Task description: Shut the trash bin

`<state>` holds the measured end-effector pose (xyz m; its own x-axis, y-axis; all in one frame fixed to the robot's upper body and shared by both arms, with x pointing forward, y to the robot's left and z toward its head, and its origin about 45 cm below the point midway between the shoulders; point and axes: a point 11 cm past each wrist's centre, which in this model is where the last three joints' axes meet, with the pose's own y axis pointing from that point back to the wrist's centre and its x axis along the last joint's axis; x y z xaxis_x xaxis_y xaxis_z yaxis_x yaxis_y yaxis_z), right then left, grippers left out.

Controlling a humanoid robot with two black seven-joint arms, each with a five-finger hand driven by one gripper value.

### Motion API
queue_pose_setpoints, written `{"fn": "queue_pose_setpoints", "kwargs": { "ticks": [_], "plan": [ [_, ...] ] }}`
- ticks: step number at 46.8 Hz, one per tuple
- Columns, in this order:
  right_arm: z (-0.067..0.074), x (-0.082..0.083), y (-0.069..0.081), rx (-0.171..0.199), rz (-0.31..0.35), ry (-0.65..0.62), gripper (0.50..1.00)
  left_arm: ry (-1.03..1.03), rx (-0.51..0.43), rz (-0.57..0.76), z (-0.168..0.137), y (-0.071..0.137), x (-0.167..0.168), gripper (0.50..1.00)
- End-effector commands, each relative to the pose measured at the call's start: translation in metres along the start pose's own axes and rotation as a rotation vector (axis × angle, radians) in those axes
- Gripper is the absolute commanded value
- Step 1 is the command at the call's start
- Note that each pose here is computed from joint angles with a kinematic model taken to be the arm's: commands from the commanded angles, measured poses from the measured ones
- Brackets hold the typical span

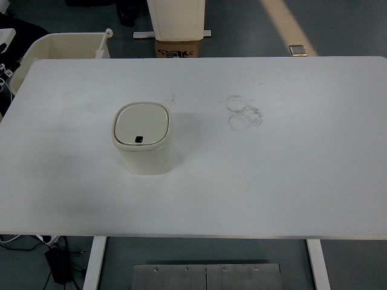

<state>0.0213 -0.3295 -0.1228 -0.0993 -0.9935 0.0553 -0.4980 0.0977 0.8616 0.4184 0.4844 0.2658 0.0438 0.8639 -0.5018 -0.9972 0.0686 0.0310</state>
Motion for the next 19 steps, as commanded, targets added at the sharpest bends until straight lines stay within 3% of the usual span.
{"fn": "queue_pose_setpoints", "kwargs": {
  "ticks": [1,19],
  "plan": [
    [0.000,0.000,0.000,0.000,0.001,0.000,0.991,0.022,0.006,0.030,-0.010,0.004,0.010,1.000],
    [0.000,0.000,0.000,0.006,0.003,-0.001,0.993,0.032,0.006,0.065,-0.028,0.015,0.023,1.000]
  ]
}}
